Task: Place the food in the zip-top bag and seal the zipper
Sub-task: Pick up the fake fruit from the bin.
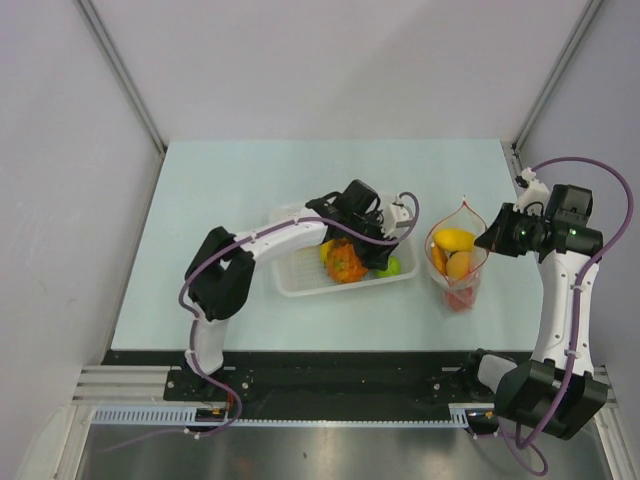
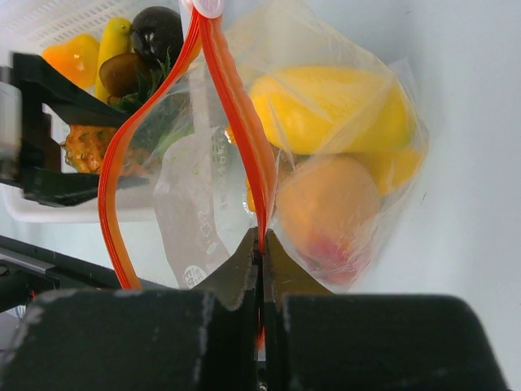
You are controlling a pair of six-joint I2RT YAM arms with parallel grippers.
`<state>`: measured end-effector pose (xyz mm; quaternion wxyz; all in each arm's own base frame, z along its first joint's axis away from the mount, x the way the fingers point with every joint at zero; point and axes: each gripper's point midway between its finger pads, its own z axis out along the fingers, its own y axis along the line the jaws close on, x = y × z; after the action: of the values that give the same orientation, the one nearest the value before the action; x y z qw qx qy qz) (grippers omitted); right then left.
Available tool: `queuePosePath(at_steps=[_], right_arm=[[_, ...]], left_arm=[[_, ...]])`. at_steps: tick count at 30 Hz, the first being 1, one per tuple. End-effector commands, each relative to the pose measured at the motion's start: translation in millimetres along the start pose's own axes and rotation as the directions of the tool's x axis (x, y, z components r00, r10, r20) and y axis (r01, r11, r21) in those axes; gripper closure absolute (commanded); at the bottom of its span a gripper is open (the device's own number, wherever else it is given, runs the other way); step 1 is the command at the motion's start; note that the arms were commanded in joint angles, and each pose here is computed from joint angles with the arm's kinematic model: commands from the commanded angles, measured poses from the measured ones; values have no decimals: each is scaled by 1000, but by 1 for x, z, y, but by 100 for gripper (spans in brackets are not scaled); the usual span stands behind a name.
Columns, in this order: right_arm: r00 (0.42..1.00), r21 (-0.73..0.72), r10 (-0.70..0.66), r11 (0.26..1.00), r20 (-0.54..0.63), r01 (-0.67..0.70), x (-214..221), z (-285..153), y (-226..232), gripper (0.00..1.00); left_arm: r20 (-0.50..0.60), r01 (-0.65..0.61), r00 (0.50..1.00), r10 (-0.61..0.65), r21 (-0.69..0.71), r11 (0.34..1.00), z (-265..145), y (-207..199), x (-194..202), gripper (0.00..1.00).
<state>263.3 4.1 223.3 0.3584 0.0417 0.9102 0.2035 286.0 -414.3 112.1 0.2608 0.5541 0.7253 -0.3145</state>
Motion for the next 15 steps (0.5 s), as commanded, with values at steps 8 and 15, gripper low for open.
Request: queuePosePath(at_steps=[8, 15], right_arm=[[998, -7, -28, 1000, 52, 28, -18, -10, 5, 100], [998, -1, -29, 1000, 56, 29, -20, -11, 4, 100]], left_arm=[[-82, -184, 980, 182, -15, 983, 36, 21, 12, 33], [-146, -201, 970, 196, -21, 979, 43, 37, 32, 27]])
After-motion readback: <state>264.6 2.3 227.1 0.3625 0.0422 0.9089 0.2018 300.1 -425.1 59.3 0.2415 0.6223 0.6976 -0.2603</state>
